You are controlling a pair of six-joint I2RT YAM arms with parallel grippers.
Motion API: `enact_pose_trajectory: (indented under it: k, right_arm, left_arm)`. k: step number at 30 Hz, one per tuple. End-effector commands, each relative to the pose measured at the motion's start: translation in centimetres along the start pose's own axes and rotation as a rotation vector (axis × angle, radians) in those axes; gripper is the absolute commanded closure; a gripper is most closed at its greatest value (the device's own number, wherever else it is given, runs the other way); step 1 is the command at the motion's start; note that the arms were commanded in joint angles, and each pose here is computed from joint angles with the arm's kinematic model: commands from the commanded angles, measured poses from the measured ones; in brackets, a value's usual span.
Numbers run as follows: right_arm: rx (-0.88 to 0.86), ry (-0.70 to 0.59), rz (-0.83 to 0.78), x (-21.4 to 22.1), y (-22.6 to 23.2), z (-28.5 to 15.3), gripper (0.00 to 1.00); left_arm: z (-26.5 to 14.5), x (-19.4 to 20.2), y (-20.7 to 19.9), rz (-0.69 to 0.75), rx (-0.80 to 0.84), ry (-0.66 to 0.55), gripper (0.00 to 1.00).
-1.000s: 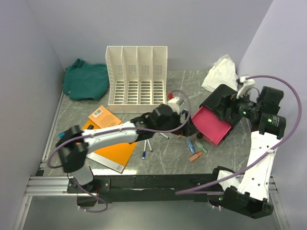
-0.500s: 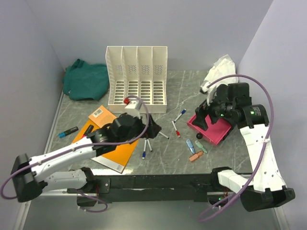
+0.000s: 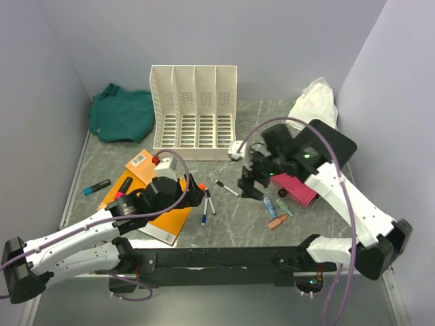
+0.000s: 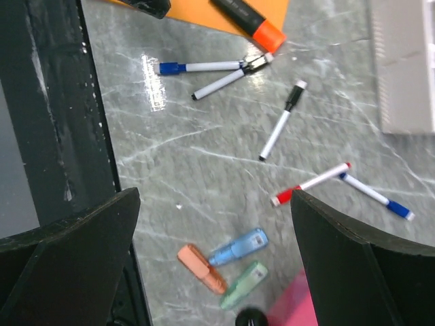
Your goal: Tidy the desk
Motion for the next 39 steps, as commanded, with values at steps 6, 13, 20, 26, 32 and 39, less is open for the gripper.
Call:
enact_pose_trajectory:
  k: [6, 13, 20, 26, 32, 39]
  right_arm:
    - [0.079, 0.112, 0.075, -0.4, -2.0, 7.3, 0.01]
    - [0.107, 0.249, 0.135, 2.2, -3.2, 13.4, 0.06]
    - [0.170, 0.370, 0.188, 5.1, -5.0, 17.2, 0.15]
    - [0.172, 0.447, 0.203, 7.1, -5.2, 18.9, 0.20]
    - [0.161, 0.489, 0.210, 8.1, -5.3, 19.8, 0.25]
    - [0.142, 0.507, 0.216, 8.3, -5.2, 20.1, 0.32]
  left_arm:
    - [-0.8, 0.9, 2.9, -0.108, -0.073, -0.026, 0.01]
    - [-1.0, 2.2, 4.2, -0.150, -0.075, -0.006, 0.01]
    - [-0.7, 3.3, 4.9, -0.202, -0.050, 0.006, 0.01]
    - [-0.2, 4.4, 5.4, -0.204, -0.051, 0.037, 0.01]
    - [0.0, 4.9, 5.7, -0.218, -0.040, 0.043, 0.01]
    - [0.3, 5.3, 5.9, -0.219, -0.033, 0.047, 0.01]
Point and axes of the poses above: each gripper's point midway between its finger pads, its own z axis out along the fingers, its own y axis along the line the jaws close on, x = y × z, the point moved 4 cm from there along -z, back along the fingers, and after that the axes turned 5 degrees about -z, right-handed, at the moved point
